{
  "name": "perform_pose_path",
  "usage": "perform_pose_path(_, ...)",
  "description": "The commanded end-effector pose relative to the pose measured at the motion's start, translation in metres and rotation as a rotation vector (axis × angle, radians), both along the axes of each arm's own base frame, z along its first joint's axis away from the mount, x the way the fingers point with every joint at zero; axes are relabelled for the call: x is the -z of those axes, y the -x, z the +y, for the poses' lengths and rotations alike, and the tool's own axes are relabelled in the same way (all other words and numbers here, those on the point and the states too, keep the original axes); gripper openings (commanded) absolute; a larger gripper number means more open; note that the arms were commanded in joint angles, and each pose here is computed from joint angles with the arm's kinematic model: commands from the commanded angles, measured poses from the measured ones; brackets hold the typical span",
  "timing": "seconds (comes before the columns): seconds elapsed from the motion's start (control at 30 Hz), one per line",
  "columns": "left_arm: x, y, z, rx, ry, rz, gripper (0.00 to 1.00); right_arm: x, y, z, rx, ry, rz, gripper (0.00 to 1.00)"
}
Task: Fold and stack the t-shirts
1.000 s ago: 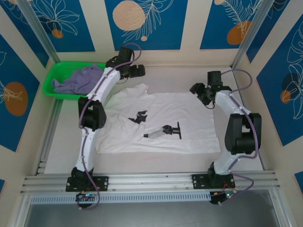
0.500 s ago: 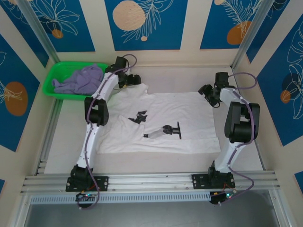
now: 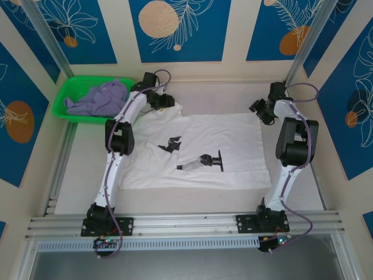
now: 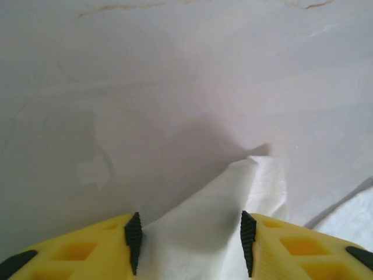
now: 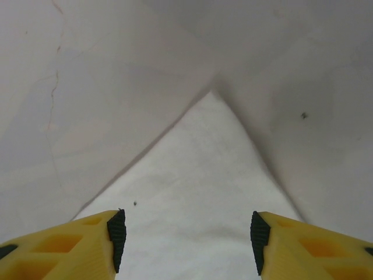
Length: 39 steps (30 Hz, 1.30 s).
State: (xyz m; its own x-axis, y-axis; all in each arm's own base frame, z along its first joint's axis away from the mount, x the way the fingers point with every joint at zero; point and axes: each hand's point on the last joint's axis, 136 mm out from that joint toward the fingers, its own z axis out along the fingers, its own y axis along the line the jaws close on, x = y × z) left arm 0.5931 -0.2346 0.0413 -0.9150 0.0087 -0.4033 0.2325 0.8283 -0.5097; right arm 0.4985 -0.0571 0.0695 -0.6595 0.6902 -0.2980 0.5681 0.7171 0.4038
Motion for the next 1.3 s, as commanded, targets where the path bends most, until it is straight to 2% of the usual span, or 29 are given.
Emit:
perform_pose_path(0.0,-0.009,0.001,-0.003,0.039,0.022,-0.030,0.43,0.005,0.000,-0.023,0.012,0.066,0.071,0.60)
perform_pose_path(0.17,-0.011,0.001,-0.003,0.053,0.012,-0.052,0.24,0.021,-0.015,-0.024,-0.039,0.064,0.112,0.56)
perform_pose_path(0.27,-0.014,0.002,-0.005,0.067,0.014,-0.073,0.22,0.032,-0.021,-0.021,-0.075,0.059,0.142,0.51)
perform_pose_path(0.6,-0.018,0.010,-0.013,0.118,-0.023,-0.127,0.20,0.044,-0.034,-0.019,-0.125,0.087,0.128,0.48)
perform_pose_path(0.87,-0.022,0.012,-0.016,0.134,-0.041,-0.153,0.14,0.058,-0.041,-0.008,-0.172,0.078,0.141,0.40)
perform_pose_path(1.03,-0.029,0.015,-0.017,0.138,-0.067,-0.199,0.08,0.062,-0.042,-0.006,-0.188,0.077,0.141,0.23)
perform_pose_path(1.17,-0.038,0.021,-0.013,0.116,-0.141,-0.271,0.04,0.059,-0.043,-0.001,-0.205,0.073,0.129,0.08)
perform_pose_path(1.27,-0.045,0.031,-0.003,0.069,-0.208,-0.319,0.02,0.054,-0.043,0.005,-0.233,0.084,0.113,0.02)
